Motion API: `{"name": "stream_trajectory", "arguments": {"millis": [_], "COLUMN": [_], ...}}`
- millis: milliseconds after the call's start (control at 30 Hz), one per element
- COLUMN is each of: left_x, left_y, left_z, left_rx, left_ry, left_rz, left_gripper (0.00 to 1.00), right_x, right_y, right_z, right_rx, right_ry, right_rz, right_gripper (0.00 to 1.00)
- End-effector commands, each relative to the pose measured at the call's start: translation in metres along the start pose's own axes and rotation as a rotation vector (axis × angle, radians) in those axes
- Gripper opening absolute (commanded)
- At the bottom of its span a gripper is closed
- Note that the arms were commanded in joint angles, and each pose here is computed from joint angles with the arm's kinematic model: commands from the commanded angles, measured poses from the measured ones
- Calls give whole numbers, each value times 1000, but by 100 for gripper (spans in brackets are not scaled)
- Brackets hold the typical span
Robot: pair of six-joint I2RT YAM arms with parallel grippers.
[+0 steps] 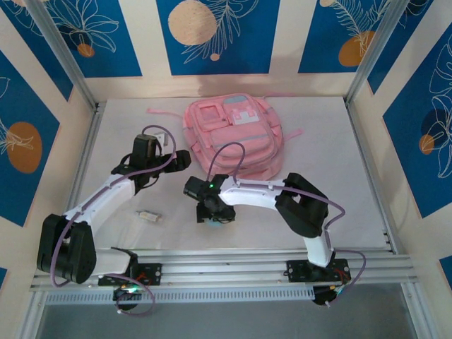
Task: Pack the student bag
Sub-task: Pick up the loose stationery from the bottom-center of the table.
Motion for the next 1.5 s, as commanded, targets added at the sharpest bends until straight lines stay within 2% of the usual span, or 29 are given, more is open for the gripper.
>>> {"name": "stream_trajectory", "arguments": {"millis": [0,133,267,367,433,533,667,833,900,1033,1267,1400,1467], "left_x": [-5,-4,-3,-2,-1,-1,-2,-2,-2,0,10,18,24], "left_y": [-5,-5,-5,-4,-4,-4,-5,-5,-5,-7,-21,-31,-36], "left_z": [1,1,2,2,2,2,2,2,2,-3,-21,-45,-63], "left_rx": [5,5,3,1,-1,-3,-2,-1,6,15,60,161,255], "left_ry": [17,20,18,19,23,28,29,26,31,69,152,176,177], "left_rz": [-31,-30,-25,-20,-17,-16,-15,-14,-10,-6,-3,-2,7], "left_gripper": [100,100,100,100,100,100,100,100,100,100,93,92,91], "right_x": [10,14,15,15,17,18,22,20,15,-9,-62,-81,-88], "right_y": [0,0,0,-1,-1,-2,-2,-3,-4,-9,-39,-65,-80], "right_z": [-7,-8,-8,-9,-8,-8,-8,-11,-11,-9,-27,-54,-73], "right_rx": [17,22,20,20,21,18,21,31,29,16,13,61,108], "right_ry": [50,70,72,68,64,66,81,86,75,-13,-158,-192,-203], "right_rz": [8,11,10,10,22,15,20,9,-1,-6,-63,-118,-147], "right_gripper": [73,71,60,58,60,74,75,59,55,53,48,48,48]}}
Point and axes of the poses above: each hand's point on the last joint's axis, 136 mm out from that joint toward the fingers, its own x axis out along the fingers, its own z axis along the line the jaws close on, y = z × x, the point moved 6 cm from there along -x, back along the fingers, and after that the axes turned 12 degrees about x, right-handed, at the moved point
